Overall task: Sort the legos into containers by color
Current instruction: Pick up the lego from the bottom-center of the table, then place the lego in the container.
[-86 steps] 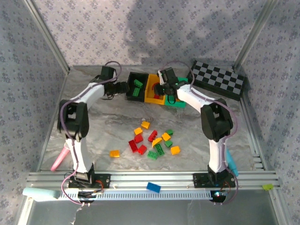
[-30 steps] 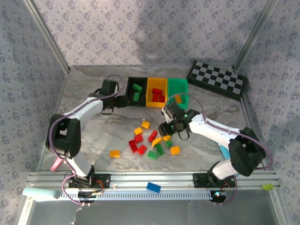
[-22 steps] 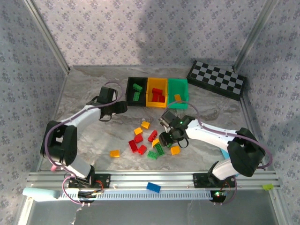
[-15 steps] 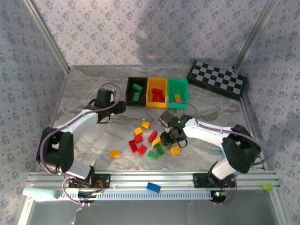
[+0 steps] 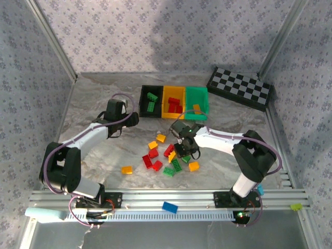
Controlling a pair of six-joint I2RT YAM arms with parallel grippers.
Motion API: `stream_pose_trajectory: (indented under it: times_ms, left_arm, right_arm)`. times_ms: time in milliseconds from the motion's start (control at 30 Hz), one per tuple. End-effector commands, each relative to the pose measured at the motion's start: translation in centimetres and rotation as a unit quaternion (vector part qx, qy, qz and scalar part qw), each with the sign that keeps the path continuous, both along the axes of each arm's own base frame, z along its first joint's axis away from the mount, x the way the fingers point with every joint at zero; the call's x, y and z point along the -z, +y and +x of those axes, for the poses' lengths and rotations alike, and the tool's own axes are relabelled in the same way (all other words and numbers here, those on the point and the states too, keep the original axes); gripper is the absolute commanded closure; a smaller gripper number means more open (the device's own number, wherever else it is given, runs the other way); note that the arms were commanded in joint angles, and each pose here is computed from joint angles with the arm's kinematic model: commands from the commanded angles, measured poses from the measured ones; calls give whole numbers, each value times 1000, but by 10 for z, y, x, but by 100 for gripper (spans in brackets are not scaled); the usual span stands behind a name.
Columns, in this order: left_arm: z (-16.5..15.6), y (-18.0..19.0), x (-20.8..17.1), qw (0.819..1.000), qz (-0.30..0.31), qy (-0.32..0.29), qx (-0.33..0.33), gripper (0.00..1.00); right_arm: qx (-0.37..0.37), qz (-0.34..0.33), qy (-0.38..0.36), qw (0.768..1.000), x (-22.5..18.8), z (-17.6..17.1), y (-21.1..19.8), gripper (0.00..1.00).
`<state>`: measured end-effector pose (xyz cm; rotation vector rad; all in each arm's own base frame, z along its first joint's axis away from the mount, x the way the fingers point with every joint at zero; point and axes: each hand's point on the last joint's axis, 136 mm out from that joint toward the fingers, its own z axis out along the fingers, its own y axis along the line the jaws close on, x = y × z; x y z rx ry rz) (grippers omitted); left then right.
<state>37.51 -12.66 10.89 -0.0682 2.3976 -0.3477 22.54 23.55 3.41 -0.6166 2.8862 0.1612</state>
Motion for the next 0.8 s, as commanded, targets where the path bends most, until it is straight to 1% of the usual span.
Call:
stream_pose_trajectory:
  times_ms: [0,167,233,300,333,467,500,533,567,700,767]
  left_arm:
    - [0,0,-11,1000,-4,-20,6,29]
    - [-1,-1,-8,1000,-6,-16,7,29]
    - [-1,0,-7,1000,-3,-13,6,28]
    - [-2,0,-8,1000,-5,-14,5,29]
    - [-3,-1,-8,1000,-8,-14,5,29]
    - [-6,-1,-5,1000,-12,-11,7,28]
    - [-6,-2,-5,1000,-13,-11,8,29]
    - [-7,-2,-6,1000,-14,-10,8,29]
    - [-8,-2,-7,1000,-15,-10,10,28]
    - [-11,-8,-12,999,-23,-15,23,29]
    - [-12,-11,-14,999,-27,-16,29,28]
  right_arm:
    - [0,0,-13,1000,-12,6,0,66]
    - [-7,35,-49,998,-52,15,5,67]
    - [3,56,-69,996,-73,27,6,67]
    - [19,75,-93,993,-92,46,3,67]
    - [30,81,-106,991,-98,56,-1,67]
    - [108,96,-164,976,-110,119,-32,67]
    - [131,87,-167,973,-103,131,-43,67]
    - [146,87,-183,968,-110,148,-48,67]
    - [158,80,-194,965,-108,161,-55,67]
    - [179,58,-214,958,-97,207,-69,67]
    - [182,44,-221,957,-94,223,-71,67]
